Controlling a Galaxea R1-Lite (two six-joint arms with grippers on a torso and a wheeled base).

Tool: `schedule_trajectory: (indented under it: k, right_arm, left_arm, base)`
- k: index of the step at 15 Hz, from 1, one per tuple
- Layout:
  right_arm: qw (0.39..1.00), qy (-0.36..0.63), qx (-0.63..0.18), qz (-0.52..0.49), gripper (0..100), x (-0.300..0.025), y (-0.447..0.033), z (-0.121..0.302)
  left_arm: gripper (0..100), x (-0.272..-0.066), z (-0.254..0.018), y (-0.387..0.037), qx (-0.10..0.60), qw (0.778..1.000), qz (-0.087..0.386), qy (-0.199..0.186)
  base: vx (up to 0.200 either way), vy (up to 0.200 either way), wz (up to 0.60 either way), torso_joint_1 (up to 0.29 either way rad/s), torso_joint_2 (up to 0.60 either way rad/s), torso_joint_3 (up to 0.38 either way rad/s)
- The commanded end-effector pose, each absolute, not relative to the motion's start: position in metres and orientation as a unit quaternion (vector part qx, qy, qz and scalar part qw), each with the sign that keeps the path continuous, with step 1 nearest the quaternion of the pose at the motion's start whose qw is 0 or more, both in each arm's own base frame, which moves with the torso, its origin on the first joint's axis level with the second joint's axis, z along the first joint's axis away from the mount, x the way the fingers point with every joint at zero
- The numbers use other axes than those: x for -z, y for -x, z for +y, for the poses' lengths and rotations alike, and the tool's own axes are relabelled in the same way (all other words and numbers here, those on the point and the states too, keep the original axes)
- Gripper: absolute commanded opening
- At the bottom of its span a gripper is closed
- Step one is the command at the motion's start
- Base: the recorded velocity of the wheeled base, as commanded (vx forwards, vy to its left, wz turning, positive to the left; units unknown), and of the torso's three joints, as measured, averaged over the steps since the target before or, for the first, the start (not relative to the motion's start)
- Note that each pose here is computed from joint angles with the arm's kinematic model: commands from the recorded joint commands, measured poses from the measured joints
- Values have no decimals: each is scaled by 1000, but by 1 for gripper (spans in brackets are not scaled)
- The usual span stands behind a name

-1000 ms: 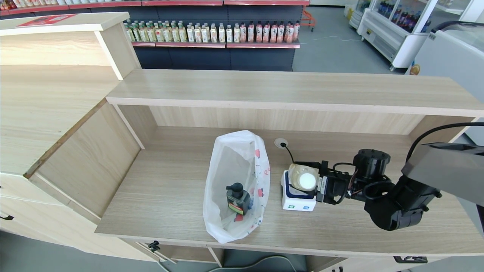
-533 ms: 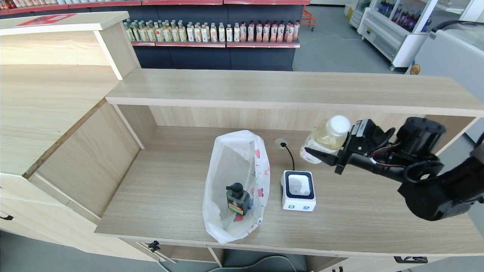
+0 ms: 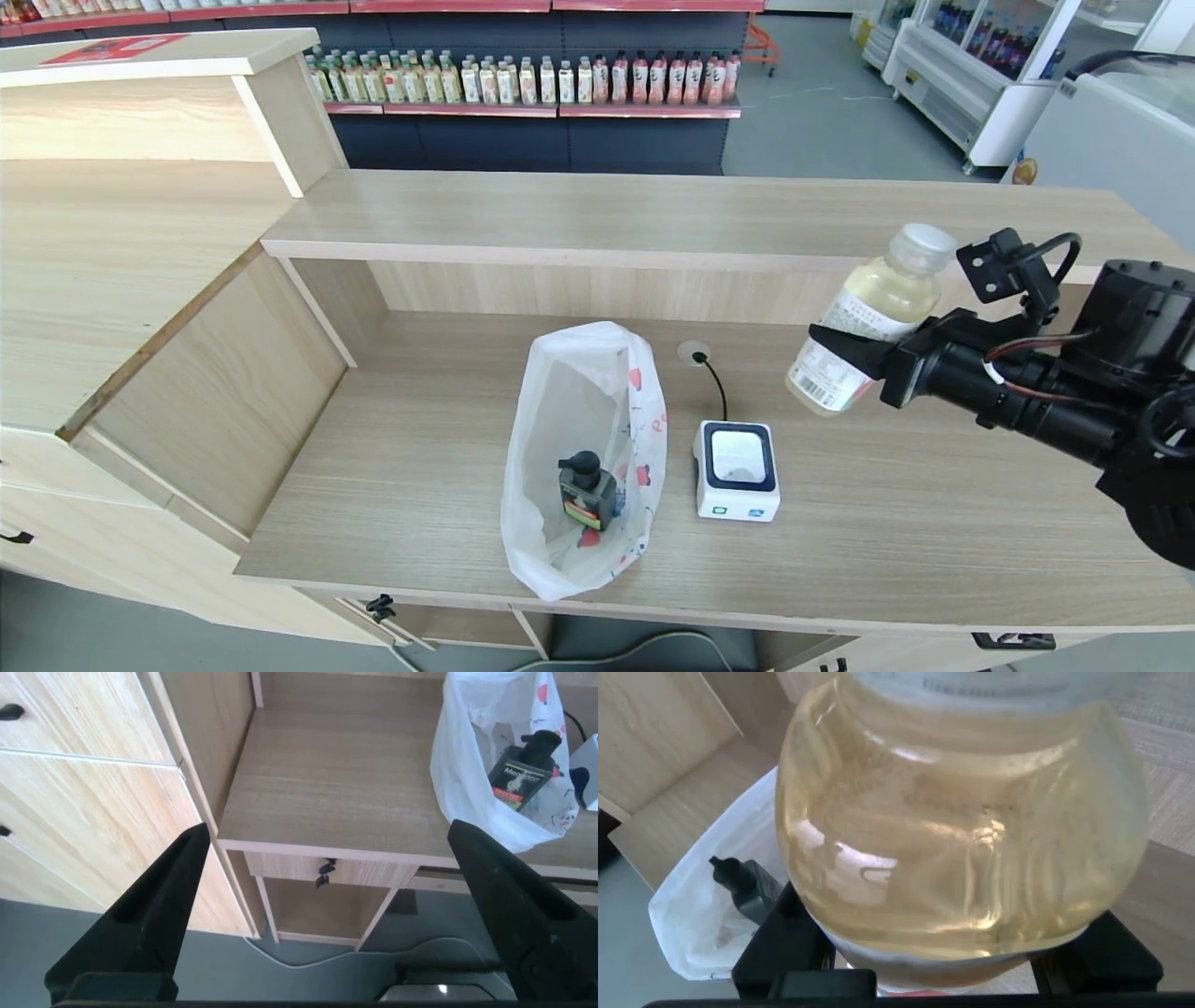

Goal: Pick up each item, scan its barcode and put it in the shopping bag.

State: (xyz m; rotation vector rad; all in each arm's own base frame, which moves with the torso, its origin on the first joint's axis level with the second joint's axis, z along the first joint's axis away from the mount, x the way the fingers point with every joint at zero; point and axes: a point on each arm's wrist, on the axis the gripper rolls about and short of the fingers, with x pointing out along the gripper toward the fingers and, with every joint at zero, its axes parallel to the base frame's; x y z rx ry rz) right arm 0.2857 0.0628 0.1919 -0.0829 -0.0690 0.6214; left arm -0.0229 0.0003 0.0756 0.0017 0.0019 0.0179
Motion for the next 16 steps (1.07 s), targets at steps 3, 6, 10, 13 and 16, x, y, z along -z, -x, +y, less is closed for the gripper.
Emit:
schedule_trajectory:
  k: [3, 6, 10, 13, 16]
  right_arm:
    - [953, 38, -301, -25, 0, -187, -293, 60]
    - [953, 36, -301, -25, 0, -187, -290, 59]
    - [954, 23, -299, -27, 0, -192, -282, 57]
    - [955, 20, -296, -25, 0, -192, -279, 55]
    - [956, 14, -291, -25, 0, -193, -278, 52]
  left_arm:
    - [100, -76, 0, 23, -9, 1000, 1, -1]
    - [100, -76, 0, 23, -9, 1000, 1, -1]
    - [100, -76, 0, 23, -9, 1000, 1, -1]
    - [100, -76, 0, 23, -9, 1000, 1, -2]
    - [100, -76, 0, 23, -9, 1000, 1, -2]
  base:
    - [0, 0, 0, 0, 0, 0]
    - [0, 0, 0, 0, 0, 0]
    - [0, 0, 0, 0, 0, 0]
    - [0, 133, 0, 3, 3, 2]
    - [0, 200, 0, 6, 6, 4]
